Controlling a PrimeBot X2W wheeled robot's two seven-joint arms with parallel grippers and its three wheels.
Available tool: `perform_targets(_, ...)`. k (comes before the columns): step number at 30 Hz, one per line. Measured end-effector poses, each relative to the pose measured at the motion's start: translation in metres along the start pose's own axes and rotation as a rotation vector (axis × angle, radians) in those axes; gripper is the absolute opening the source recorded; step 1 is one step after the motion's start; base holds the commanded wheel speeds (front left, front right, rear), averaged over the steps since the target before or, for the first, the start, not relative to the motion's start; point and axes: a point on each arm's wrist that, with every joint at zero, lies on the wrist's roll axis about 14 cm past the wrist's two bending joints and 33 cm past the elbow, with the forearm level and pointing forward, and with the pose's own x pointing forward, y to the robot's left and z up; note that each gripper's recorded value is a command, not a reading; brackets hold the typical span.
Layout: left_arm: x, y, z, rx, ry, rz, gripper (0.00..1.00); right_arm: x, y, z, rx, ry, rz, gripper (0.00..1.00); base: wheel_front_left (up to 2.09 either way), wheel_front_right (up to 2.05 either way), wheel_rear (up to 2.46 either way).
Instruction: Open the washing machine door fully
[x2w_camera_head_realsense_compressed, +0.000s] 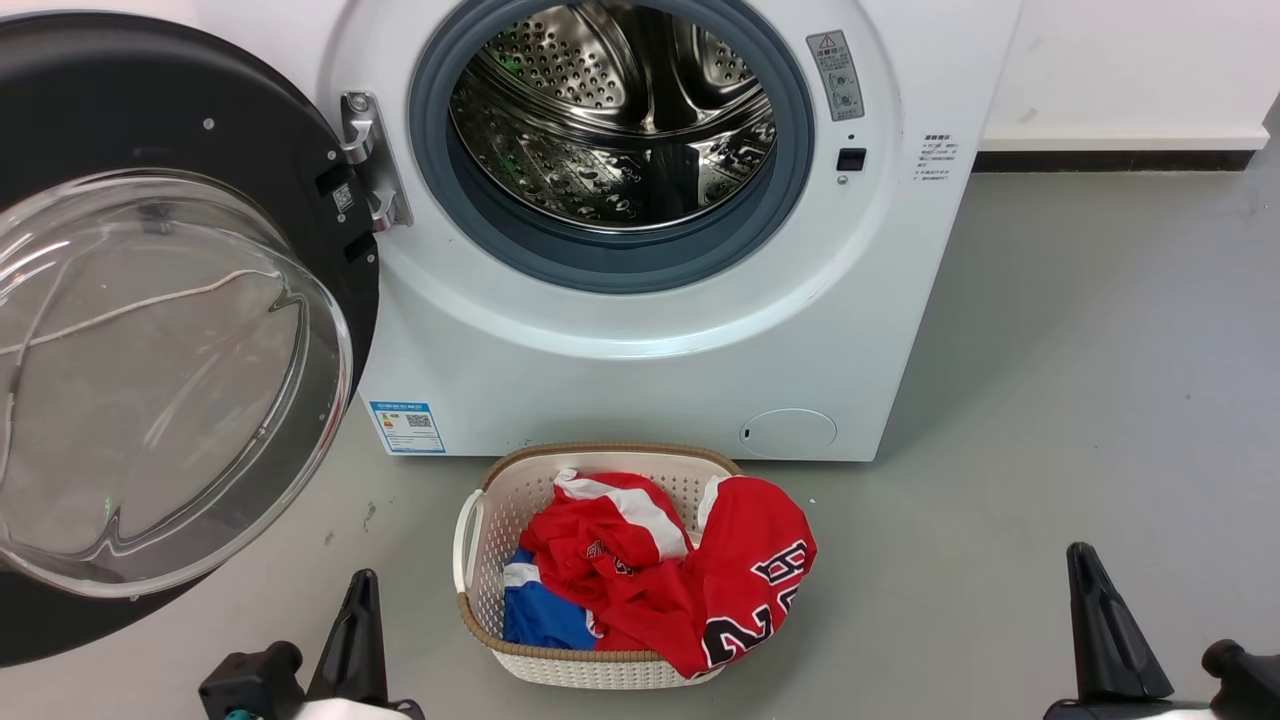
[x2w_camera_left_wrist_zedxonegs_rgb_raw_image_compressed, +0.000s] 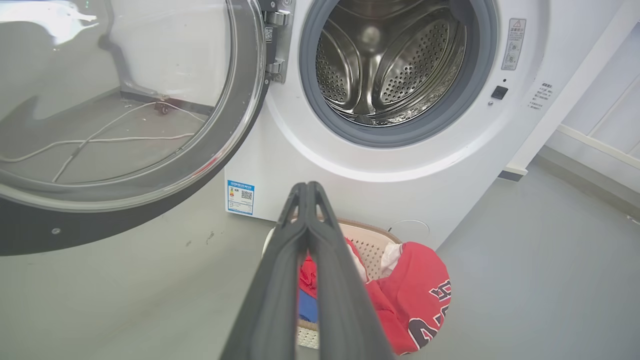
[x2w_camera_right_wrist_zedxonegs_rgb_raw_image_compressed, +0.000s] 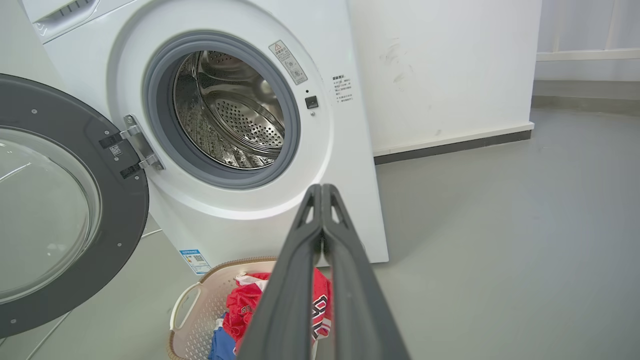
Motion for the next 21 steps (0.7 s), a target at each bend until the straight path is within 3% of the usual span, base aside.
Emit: perform_targets(21, 0.013, 0.009, -0.001, -0.384, 0.04, 0.048, 0.0, 0.016, -0.01, -0.005, 0.379, 0.021, -0.063, 0.0, 0.0, 0.0, 0.0)
